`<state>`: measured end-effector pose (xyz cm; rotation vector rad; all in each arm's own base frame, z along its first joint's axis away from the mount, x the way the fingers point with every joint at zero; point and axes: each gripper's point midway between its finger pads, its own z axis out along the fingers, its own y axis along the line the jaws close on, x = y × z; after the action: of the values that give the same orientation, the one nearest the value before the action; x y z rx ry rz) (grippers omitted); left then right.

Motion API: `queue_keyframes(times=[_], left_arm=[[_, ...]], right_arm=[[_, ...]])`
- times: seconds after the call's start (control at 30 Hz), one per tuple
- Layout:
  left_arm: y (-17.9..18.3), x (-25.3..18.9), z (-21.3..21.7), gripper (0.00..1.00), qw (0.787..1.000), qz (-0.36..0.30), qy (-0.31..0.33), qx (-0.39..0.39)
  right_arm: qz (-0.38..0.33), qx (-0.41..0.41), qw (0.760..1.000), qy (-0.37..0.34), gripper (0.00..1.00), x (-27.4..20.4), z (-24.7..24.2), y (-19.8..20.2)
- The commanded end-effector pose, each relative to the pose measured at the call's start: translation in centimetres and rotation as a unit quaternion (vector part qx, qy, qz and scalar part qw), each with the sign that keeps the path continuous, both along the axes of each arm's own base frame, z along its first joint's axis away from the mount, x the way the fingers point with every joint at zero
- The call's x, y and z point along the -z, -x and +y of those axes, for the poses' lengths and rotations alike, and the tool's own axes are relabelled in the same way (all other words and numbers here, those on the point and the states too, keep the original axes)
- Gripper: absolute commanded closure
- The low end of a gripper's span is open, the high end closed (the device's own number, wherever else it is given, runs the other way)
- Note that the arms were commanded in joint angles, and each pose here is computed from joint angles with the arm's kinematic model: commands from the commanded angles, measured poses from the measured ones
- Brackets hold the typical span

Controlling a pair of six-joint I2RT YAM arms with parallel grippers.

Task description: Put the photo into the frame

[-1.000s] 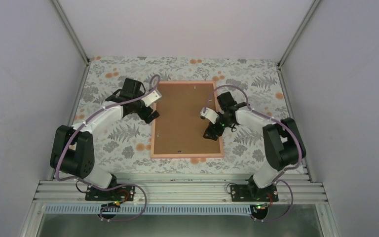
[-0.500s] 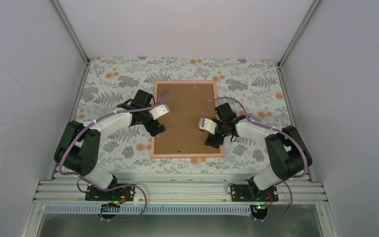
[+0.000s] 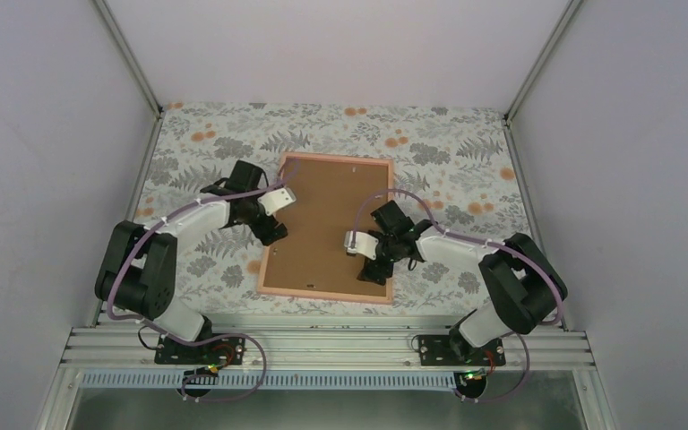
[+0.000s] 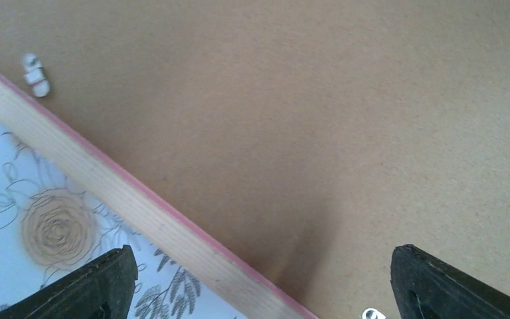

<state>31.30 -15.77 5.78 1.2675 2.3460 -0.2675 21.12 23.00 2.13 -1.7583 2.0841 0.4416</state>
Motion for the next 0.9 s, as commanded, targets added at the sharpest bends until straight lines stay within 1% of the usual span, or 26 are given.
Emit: queue_keyframes(times=[0.0, 0.1, 0.27, 0.43, 0.53, 0.7, 0.73, 0.87], left_arm=[[-1.4, -2.3, 0.4, 0.05, 0.999, -0.014, 0.027, -0.011], [-1.7, -2.8, 0.7, 0.05, 0.999, -0.013, 0.036, -0.019], [-1.5, -3.3, 0.8, 0.05, 0.998, -0.008, 0.053, -0.032], [-1.7, -4.7, 0.8, 0.04, 0.997, -0.026, 0.063, -0.042], [-1.6, -5.5, 0.8, 0.01, 0.996, -0.036, 0.071, -0.047], [-2.1, -8.4, 1.0, 0.00, 0.991, -0.077, 0.091, -0.059], [-2.2, -9.0, 1.1, 0.00, 0.990, -0.088, 0.095, -0.064], [-2.6, -12.9, 1.9, 0.00, 0.979, -0.140, 0.116, -0.091]], right_arm=[[0.095, -0.018, 0.994, 0.051, 0.13, 2.4, -2.0, 5.4], [0.087, -0.014, 0.996, 0.025, 0.13, 0.5, -0.7, 4.5], [0.048, -0.001, 0.999, -0.025, 0.12, -3.6, 1.9, 1.6], [0.026, 0.014, 0.999, -0.044, 0.11, -5.6, 2.9, -0.3], [0.016, 0.022, 0.998, -0.050, 0.11, -6.3, 2.9, -1.1], [-0.012, 0.042, 0.997, -0.067, 0.10, -8.6, 2.8, -2.8], [-0.021, 0.046, 0.996, -0.070, 0.06, -9.2, 2.7, -3.3], [-0.059, 0.066, 0.992, -0.090, 0.00, -12.2, 2.4, -5.4]])
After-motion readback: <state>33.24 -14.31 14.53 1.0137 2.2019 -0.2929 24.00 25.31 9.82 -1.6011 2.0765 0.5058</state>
